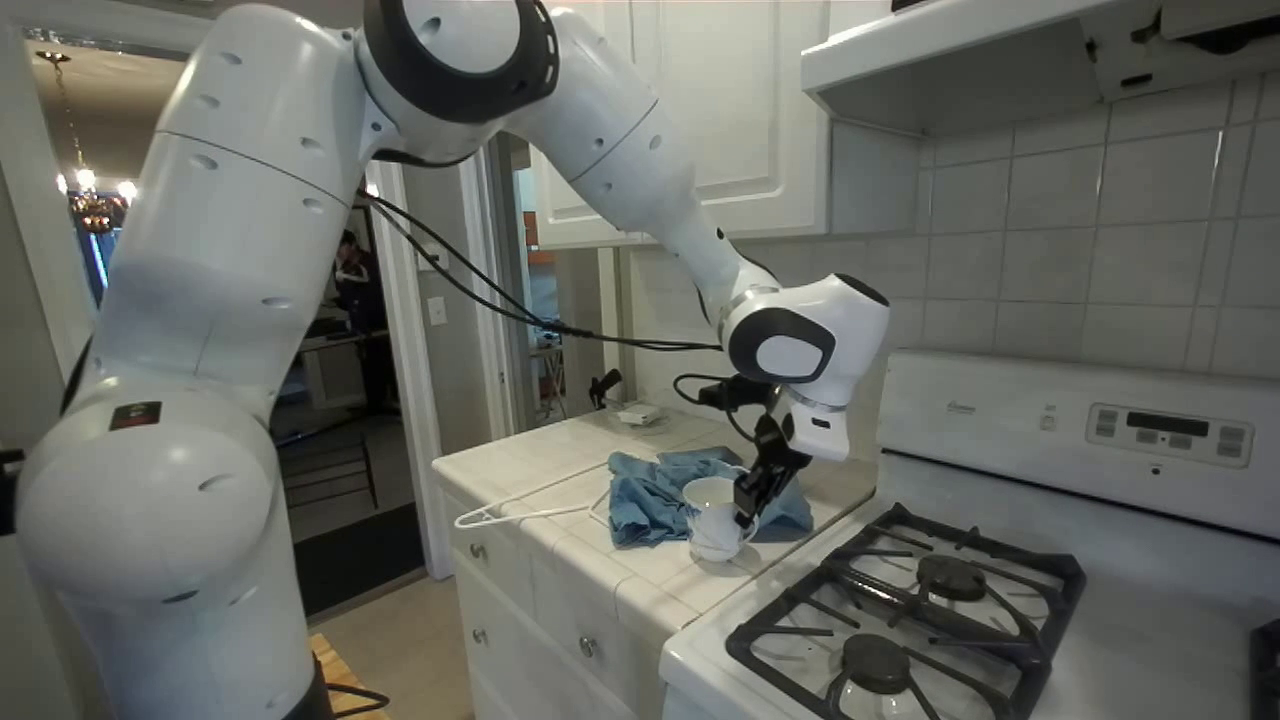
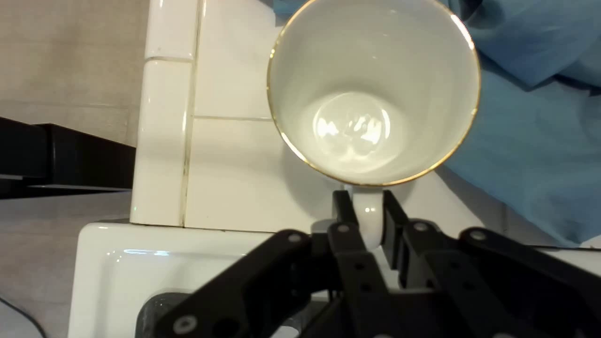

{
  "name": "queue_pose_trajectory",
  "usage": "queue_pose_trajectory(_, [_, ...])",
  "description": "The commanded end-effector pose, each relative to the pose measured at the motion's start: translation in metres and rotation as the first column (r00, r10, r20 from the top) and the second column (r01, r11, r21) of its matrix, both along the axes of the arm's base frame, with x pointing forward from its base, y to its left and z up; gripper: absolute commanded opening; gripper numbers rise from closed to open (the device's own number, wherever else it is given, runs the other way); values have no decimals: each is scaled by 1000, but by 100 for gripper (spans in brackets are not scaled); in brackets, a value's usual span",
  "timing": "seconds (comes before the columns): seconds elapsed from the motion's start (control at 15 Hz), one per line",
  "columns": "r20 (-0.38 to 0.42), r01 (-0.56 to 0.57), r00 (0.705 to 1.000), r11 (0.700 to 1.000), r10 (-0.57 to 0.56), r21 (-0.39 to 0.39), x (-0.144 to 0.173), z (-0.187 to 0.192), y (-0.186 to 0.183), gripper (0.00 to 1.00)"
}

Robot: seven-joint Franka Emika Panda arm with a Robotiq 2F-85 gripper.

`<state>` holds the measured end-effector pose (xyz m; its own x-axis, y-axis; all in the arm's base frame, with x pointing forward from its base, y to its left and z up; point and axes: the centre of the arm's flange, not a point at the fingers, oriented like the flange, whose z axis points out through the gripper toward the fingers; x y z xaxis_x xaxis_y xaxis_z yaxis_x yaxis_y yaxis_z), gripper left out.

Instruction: Move the white mug to the right.

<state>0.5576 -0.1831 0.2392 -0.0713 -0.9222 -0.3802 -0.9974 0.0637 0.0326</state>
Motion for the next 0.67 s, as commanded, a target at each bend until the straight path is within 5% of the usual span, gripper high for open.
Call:
queue_pose_trajectory(0.0, [24, -8, 1000, 1000, 8, -8, -5, -5, 5, 44])
queue_pose_trajectory(0.6, [66, -40, 997, 999, 41, -12, -18, 68, 22, 99])
